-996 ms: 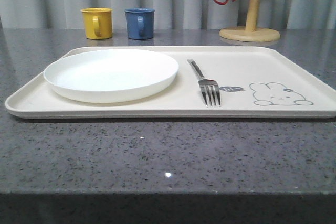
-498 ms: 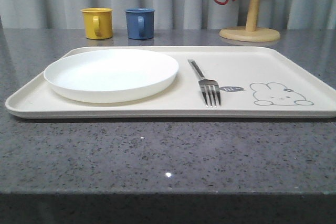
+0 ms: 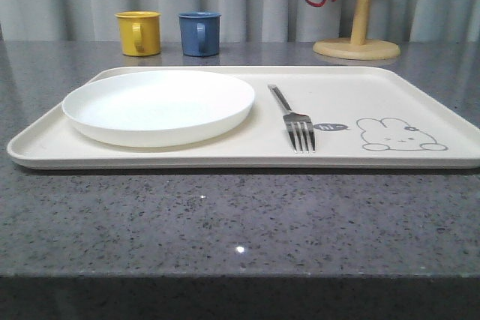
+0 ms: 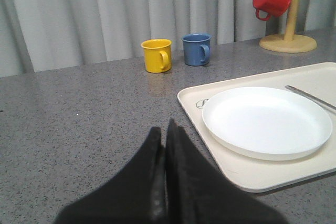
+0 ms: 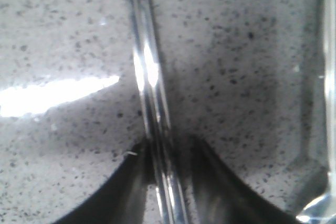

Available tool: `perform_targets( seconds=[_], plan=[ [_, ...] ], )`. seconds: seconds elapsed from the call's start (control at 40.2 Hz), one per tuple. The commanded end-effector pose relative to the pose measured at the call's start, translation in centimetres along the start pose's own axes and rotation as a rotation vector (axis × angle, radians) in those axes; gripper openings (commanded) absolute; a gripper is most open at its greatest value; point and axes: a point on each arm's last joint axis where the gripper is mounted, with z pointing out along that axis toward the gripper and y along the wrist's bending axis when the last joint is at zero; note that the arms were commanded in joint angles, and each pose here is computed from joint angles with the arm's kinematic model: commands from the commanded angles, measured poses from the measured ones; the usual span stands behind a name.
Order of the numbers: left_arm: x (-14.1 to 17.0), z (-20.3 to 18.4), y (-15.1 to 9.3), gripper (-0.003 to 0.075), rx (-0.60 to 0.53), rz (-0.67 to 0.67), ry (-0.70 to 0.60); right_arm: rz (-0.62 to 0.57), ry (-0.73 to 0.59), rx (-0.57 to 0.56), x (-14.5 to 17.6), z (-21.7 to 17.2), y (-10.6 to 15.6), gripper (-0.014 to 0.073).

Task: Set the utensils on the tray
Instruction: 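Grasp the metal chopsticks with the right gripper, then place the chopsticks on the tray beside the fork and release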

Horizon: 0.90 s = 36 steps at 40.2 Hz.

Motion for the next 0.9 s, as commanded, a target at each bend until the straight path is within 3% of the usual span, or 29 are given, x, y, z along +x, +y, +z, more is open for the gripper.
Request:
perform_targets(
  seconds=[0.0,0.149,0.448,0.622,0.871],
  plan=[
    [-1.4,-0.2,0.1,-0.0018,-0.01,-0.016,-0.094,-0.001,-0.044,-0.004,-0.1,-1.5,-0.2,0.0114],
    [-1.4,-0.2,0.1,-0.0018,-0.01,-0.016,-0.094,0.0,-0.044,-0.004,-0.1,-1.7,-0.2,-0.0013],
    [-1.4,-0.2,0.1,-0.0018,-0.01,-0.016,-0.094,0.079,-0.153,-0.015,1.1,-6.9,0.3,-0.0021],
    [-1.4,-0.2,0.1,-0.0018,-0.01,-0.016,-0.094,0.008,-0.204,-0.053,2.4,-11.2,3.5,-0.0021],
    [-1.4,-0.2,0.1,-0.0018,-0.01,-0.016,-0.094,-0.14,-0.247,-0.163,4.0,-12.9,11.8,-0.0021]
  ],
)
